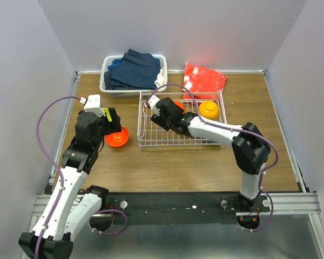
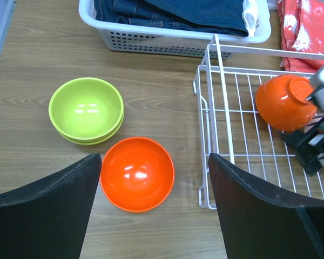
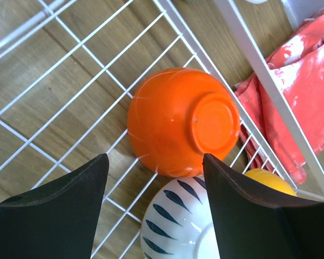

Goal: Unload the bowls from the dish rack

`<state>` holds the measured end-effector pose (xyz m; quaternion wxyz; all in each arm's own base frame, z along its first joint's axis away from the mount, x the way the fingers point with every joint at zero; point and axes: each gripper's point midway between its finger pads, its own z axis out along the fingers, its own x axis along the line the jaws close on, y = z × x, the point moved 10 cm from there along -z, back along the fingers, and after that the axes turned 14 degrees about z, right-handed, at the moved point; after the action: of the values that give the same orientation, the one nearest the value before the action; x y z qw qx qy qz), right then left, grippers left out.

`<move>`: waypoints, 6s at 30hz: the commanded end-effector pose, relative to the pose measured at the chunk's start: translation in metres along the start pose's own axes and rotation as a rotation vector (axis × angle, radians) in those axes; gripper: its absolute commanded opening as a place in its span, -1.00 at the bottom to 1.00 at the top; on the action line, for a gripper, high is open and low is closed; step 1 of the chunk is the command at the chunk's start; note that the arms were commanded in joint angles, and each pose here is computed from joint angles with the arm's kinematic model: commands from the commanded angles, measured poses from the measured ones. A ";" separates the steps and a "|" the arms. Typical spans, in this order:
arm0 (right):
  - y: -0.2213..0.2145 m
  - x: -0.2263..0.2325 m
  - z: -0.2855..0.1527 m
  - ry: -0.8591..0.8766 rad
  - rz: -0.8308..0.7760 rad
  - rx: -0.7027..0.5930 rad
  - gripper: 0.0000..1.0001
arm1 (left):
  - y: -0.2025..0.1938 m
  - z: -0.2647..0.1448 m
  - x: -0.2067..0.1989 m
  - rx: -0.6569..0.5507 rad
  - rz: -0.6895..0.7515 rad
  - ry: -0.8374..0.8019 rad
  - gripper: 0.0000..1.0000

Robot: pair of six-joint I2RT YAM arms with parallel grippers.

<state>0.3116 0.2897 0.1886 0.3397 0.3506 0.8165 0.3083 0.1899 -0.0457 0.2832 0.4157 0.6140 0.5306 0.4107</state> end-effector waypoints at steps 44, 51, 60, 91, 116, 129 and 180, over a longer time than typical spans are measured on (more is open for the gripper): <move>-0.026 0.015 0.026 -0.313 -0.393 0.038 0.02 | -0.003 -0.006 -0.001 -0.031 0.043 0.028 0.78; -0.007 0.009 0.007 -0.276 -0.273 -0.023 -0.16 | -0.003 -0.007 -0.001 -0.037 0.042 0.027 0.78; -0.003 0.011 -0.001 -0.190 -0.173 -0.057 0.12 | -0.005 -0.006 -0.002 -0.043 0.039 0.016 0.79; -0.002 0.021 0.035 -0.210 -0.458 0.092 1.00 | -0.010 0.001 -0.008 -0.016 0.044 -0.018 0.79; -0.014 0.028 0.054 -0.214 -0.540 0.153 1.00 | -0.018 0.016 -0.011 0.047 0.059 -0.036 0.79; -0.029 0.032 0.055 -0.196 -0.538 0.194 1.00 | -0.022 0.026 -0.010 0.058 0.076 -0.027 0.79; -0.038 0.017 0.059 -0.240 -0.501 0.141 0.96 | -0.023 0.026 -0.010 0.051 0.077 -0.036 0.79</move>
<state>0.3337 0.2993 0.1460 0.4770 0.1998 0.8456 0.1324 0.2077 -0.0565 0.2522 0.3835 0.6536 0.5159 0.3994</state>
